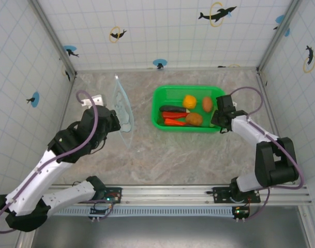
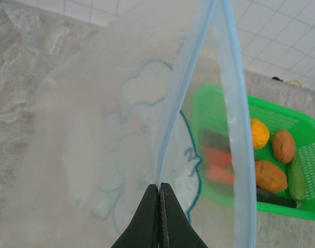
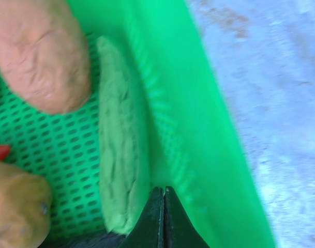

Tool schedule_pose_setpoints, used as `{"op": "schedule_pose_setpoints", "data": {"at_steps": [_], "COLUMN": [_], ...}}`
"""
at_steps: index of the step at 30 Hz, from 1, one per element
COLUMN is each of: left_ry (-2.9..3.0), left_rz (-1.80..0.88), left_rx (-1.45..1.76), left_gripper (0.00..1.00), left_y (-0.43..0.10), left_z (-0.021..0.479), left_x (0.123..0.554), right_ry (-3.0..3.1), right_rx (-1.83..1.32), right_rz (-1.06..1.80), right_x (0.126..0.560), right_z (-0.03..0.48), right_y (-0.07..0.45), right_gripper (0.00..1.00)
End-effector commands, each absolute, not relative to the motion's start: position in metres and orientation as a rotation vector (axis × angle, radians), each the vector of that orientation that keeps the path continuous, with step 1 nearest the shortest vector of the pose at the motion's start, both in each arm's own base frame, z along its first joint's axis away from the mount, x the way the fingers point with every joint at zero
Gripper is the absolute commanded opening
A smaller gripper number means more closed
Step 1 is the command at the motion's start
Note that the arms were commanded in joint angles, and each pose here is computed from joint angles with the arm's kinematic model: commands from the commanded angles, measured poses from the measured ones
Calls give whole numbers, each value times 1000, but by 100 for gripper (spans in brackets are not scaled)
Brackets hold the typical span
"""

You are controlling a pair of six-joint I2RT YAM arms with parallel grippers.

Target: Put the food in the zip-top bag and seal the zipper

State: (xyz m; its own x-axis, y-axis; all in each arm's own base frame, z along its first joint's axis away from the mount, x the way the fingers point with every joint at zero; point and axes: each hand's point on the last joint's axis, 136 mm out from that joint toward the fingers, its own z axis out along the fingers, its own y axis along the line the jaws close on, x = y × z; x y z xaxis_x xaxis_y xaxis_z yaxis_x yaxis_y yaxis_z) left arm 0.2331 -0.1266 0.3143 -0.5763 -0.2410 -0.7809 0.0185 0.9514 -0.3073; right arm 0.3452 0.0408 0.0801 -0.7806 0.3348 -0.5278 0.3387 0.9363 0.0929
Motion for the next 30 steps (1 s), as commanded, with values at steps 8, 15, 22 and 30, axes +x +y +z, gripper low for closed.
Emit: {"op": "schedule_pose_setpoints", "data": {"at_steps": [8, 15, 22, 30], "left_ry": [2307, 2389, 2425, 2421], "left_rz": [-475, -577, -793, -754], "left_rx": [-76, -12, -60, -69], "left_gripper": [0, 0, 0, 0], "left_y": [-171, -202, -222, -217], "left_z": [260, 222, 191, 189], "left_x": [238, 241, 252, 260], "right_ry": [2373, 2443, 2628, 2853], "right_rx": [695, 423, 1, -69], "right_rz": [-294, 72, 345, 305], "right_x": [318, 346, 334, 279], "right_z": [97, 109, 88, 54], "right_y": [-48, 26, 130, 139], "right_gripper": [13, 11, 0, 0]}}
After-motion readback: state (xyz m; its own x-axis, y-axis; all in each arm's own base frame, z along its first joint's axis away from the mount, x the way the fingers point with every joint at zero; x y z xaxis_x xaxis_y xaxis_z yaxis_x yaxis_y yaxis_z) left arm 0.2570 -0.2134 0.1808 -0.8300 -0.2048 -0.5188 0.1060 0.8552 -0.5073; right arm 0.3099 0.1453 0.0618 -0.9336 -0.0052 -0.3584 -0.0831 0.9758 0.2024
